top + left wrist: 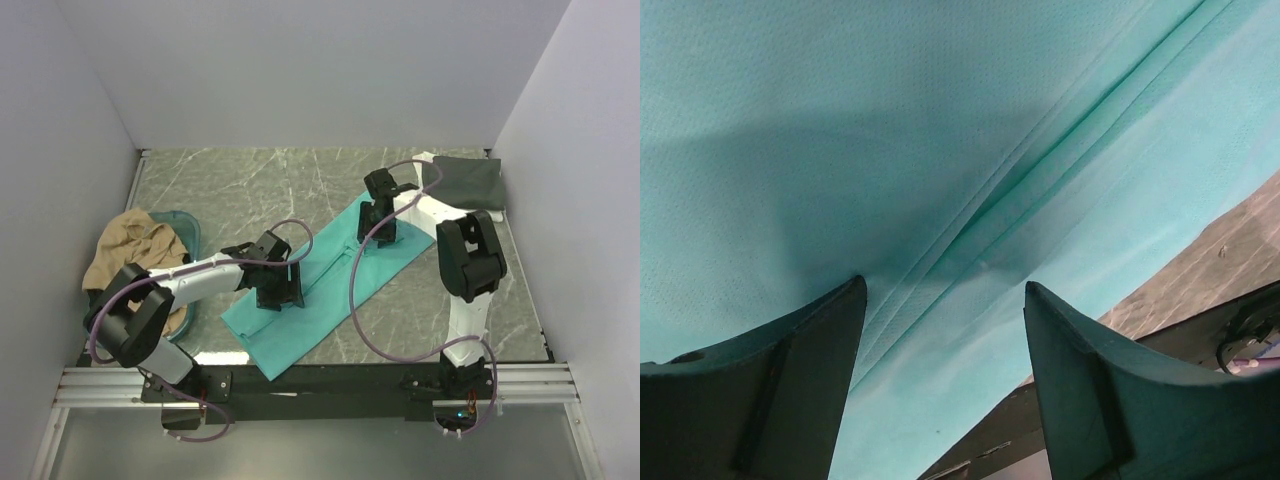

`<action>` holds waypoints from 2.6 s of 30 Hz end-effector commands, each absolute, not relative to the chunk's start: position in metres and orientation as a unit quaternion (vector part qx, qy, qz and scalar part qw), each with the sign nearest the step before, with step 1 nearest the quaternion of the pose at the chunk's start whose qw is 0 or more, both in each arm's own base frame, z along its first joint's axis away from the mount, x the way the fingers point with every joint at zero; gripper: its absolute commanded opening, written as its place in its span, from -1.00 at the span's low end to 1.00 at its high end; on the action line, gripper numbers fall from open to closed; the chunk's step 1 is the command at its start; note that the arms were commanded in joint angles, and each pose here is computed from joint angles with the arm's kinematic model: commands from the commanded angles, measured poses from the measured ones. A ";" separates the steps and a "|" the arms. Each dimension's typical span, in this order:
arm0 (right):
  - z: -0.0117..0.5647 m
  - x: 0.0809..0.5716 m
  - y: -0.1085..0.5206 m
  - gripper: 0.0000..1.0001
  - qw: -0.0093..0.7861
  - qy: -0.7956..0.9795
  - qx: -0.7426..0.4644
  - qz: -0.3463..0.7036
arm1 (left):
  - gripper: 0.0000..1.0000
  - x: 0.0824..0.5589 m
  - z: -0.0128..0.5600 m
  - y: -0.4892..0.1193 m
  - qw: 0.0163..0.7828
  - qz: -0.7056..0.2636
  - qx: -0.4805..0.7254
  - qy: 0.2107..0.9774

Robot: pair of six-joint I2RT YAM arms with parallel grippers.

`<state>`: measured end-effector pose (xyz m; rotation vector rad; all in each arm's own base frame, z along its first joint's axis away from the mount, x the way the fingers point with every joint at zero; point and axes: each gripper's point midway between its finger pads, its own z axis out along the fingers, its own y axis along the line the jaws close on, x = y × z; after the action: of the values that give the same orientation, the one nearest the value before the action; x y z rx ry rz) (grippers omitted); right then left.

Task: Fold and stack the t-shirts
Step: Fold the tshirt

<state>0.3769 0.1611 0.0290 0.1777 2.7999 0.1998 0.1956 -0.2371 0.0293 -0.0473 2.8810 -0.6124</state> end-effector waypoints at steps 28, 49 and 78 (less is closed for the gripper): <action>0.021 0.484 0.219 0.20 0.160 0.983 0.054 0.077 | 0.42 0.201 0.040 -0.301 0.026 -0.317 0.018 0.948; 0.032 0.499 0.236 0.23 0.173 0.977 0.049 0.117 | 0.41 0.192 0.053 -0.347 0.024 -0.368 0.044 0.928; 0.226 0.424 0.173 0.27 0.326 0.930 0.045 0.162 | 0.47 0.240 0.130 -0.245 0.230 -0.274 -0.047 0.933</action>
<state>0.4492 0.1813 0.2425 0.1338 2.3907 0.4594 0.2483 -0.2682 0.1447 -0.0679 2.5409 -0.8250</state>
